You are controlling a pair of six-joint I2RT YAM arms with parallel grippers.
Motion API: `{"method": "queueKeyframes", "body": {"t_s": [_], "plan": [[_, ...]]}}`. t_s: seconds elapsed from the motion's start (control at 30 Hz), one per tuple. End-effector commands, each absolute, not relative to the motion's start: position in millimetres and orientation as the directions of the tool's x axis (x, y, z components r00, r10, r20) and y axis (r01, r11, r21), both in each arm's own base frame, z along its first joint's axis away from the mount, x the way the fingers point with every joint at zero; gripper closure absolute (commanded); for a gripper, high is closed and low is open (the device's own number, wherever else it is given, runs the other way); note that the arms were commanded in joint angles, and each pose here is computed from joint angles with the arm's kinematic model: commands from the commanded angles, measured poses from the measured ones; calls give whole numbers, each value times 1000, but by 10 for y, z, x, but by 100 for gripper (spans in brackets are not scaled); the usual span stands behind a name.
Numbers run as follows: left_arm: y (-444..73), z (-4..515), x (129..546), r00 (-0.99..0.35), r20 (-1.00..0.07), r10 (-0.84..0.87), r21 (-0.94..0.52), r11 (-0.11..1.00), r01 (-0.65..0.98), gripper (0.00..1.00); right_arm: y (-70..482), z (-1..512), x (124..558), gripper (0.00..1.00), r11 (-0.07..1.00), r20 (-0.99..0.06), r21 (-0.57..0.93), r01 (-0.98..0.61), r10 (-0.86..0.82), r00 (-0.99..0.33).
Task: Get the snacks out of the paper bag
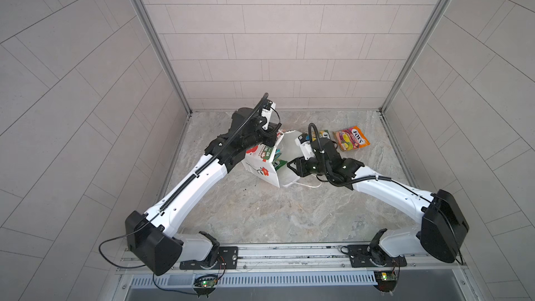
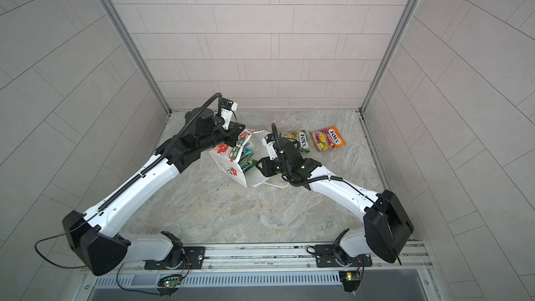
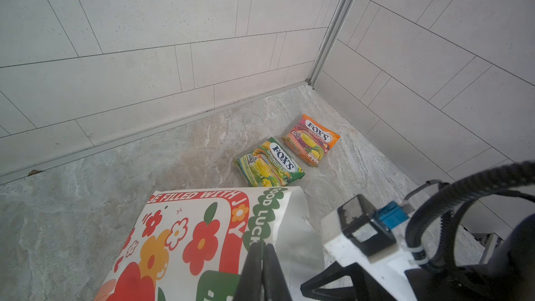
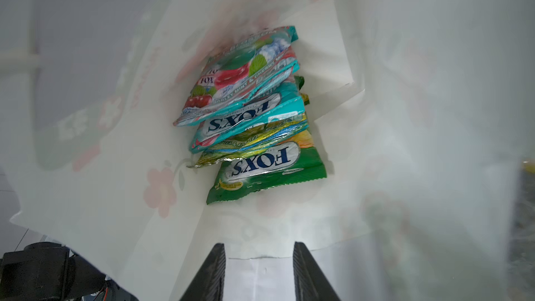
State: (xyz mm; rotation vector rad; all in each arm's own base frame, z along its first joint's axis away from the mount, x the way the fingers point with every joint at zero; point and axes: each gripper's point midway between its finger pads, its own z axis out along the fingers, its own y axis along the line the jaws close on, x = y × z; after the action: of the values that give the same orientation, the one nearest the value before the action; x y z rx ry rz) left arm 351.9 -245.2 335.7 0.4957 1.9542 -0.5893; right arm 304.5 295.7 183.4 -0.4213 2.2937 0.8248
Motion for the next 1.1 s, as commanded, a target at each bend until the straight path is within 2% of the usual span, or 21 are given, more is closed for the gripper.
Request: {"method": "queueKeyframes", "body": {"t_s": [0.0,0.23,0.6,1.07], "plan": [[-2471,3384,3510,-400,-912,88,-178,794,581,100,3148,1852,3069,60,728,-664,481,-488,-60,-745],[-2478,3401,3480,-385,-916,112,-149,797,585,100,3359,1725,3261,64,728,-609,561,-395,40,-792],[-2462,3333,3277,-346,-921,180,-89,766,637,100,3557,1944,3631,67,616,-525,751,-237,339,-781],[-2586,3272,3224,-361,-914,185,-126,716,686,100,3646,1890,3861,67,500,-391,860,-106,511,-766]]}}
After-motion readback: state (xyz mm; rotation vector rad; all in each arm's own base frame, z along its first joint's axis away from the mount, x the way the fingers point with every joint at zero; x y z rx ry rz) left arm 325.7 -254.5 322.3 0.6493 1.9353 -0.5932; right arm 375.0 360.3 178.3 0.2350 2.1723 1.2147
